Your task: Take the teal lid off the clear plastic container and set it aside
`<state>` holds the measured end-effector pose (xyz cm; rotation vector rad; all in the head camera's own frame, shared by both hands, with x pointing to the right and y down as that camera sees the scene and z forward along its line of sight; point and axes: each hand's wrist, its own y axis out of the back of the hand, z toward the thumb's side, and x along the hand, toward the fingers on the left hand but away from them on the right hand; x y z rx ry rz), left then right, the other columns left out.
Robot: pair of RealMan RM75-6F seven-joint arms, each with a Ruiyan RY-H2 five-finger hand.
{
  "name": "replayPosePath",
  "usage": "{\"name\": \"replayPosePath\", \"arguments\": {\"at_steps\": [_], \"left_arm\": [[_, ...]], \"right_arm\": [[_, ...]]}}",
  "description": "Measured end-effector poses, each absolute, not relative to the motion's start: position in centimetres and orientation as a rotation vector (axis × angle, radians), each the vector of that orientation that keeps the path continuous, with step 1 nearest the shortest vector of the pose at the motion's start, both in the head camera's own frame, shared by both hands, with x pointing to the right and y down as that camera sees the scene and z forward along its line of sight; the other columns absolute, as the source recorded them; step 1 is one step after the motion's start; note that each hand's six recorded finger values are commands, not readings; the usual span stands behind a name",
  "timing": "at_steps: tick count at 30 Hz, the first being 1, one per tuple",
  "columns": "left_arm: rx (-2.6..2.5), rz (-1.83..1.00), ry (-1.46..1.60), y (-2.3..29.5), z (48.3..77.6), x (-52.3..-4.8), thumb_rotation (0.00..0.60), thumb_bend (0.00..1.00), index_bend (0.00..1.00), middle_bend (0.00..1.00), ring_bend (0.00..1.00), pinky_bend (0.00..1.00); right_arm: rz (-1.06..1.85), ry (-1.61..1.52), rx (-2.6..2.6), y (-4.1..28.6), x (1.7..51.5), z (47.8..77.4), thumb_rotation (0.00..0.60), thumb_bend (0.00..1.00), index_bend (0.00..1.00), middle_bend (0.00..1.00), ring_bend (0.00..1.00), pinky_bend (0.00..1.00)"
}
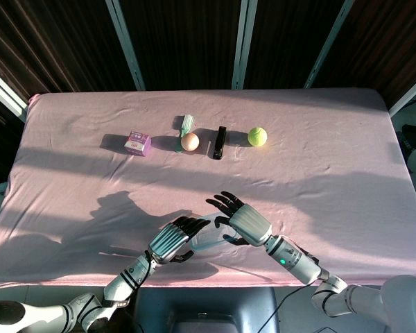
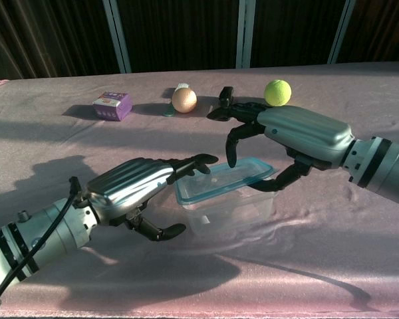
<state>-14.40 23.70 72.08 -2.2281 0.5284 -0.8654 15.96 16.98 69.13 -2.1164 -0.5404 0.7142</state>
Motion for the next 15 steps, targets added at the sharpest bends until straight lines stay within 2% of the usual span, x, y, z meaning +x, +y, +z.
{"name": "replayPosePath", "arguments": {"at_steps": [6, 9, 12, 15], "left_arm": [[-2.226, -0.854, 0.544, 23.5, 71.7, -14.5, 0.600, 0.30, 0.00, 0.15, 0.35, 0.34], [-2.226, -0.847, 0.557, 23.3, 71.5, -14.6, 0.600, 0.30, 0.00, 0.15, 0.31, 0.30], [-2.227, -0.841, 0.571, 23.1, 71.4, -14.8, 0.600, 0.30, 0.00, 0.14, 0.22, 0.22], [-2.224, -0.831, 0.589, 22.8, 71.3, -15.0, 0.600, 0.30, 0.00, 0.09, 0.07, 0.09]], "right_arm": [[0.705, -0.527, -2.119, 17.4, 15.1, 69.7, 0.600, 0.46, 0.67, 0.20, 0.01, 0.03], [0.693, -0.524, -2.117, 17.5, 14.8, 69.7, 0.600, 0.46, 0.72, 0.23, 0.03, 0.04], [0.675, -0.534, -2.107, 17.5, 14.7, 69.5, 0.600, 0.46, 0.75, 0.25, 0.05, 0.06], [0.663, -0.544, -2.090, 17.4, 14.8, 69.2, 0.600, 0.47, 0.78, 0.26, 0.06, 0.07]]}}
